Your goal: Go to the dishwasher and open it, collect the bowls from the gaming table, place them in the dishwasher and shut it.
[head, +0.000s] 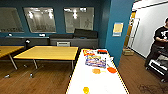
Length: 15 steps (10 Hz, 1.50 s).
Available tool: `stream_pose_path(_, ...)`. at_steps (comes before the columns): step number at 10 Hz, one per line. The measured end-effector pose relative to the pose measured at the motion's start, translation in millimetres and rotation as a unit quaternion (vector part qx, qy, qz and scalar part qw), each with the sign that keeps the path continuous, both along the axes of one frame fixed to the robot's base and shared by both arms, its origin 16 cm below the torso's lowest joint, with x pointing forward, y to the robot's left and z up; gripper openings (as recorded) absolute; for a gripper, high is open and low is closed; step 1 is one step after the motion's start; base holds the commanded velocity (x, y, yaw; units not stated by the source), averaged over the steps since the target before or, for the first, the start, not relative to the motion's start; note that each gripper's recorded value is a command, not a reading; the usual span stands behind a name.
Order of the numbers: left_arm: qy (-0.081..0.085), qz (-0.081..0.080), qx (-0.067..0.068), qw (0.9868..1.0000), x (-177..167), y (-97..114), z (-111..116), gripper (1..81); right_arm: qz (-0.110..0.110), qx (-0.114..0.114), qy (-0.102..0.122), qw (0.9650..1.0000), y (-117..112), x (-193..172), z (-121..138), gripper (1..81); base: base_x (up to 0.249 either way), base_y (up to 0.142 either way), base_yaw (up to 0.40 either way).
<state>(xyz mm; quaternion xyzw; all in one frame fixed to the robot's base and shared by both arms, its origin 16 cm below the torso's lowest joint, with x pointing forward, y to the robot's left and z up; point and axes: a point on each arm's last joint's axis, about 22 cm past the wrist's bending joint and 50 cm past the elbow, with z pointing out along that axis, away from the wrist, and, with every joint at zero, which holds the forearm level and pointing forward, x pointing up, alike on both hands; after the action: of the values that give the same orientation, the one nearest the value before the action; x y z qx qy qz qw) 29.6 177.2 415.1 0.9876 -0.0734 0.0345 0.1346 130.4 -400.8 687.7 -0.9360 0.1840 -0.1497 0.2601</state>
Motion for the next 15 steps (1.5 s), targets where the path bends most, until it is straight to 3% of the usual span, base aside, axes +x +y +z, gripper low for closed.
stream_pose_path(1,0.015,0.0,0.0,0.9999,-13.1,-0.1,-1.9,81.1,-0.008,-0.002,0.004,1.0,-11.1,10.9,18.3,81.1,0.0,0.0,0.0)
stream_pose_path(2,0.032,0.0,0.0,0.9995,-27.3,0.2,-3.6,81.1,-0.022,-0.001,-0.011,0.9997,-20.1,43.4,41.5,81.1,0.0,0.0,0.0)
stream_pose_path(4,0.059,0.001,-0.001,0.9983,-45.9,-0.5,-6.3,81.1,-0.041,0.02,-0.017,0.9988,-11.0,89.5,58.8,81.1,0.0,0.0,0.0)
stream_pose_path(6,0.079,0.002,-0.001,0.9969,-60.8,-0.6,-7.9,81.1,-0.064,0.017,-0.025,0.9975,-29.9,140.0,74.8,81.1,0.0,0.0,0.0)
stream_pose_path(7,0.08,0.002,-0.001,0.9968,-61.0,-1.2,-8.2,81.1,-0.07,0.023,-0.039,0.9965,-31.0,167.7,86.8,81.1,0.0,0.0,0.0)
stream_pose_path(9,0.08,0.004,-0.002,0.9968,-59.5,-1.7,-8.6,81.1,-0.08,0.033,-0.044,0.9953,-38.2,201.5,103.2,81.1,0.0,0.0,0.0)
stream_pose_path(11,0.079,0.004,-0.001,0.9968,-57.9,-1.4,-8.9,81.1,-0.123,0.014,-0.038,0.9916,-81.9,223.6,102.2,81.1,0.0,0.0,0.0)
stream_pose_path(12,0.08,0.006,-0.001,0.9968,-58.0,-1.0,-8.9,81.1,-0.151,0.006,-0.031,0.988,-105.2,232.3,97.4,81.1,0.0,0.0,0.0)
stream_pose_path(13,0.081,0.007,-0.001,0.9967,-58.1,-1.0,-8.9,81.1,-0.173,0.01,-0.03,0.9843,-115.6,247.4,95.1,81.1,0.0,0.0,0.0)
stream_pose_path(15,0.081,0.007,-0.001,0.9967,-58.3,-0.5,-8.9,81.1,-0.199,0.039,-0.03,0.9789,-107.2,284.2,94.6,81.1,0.0,0.0,0.0)
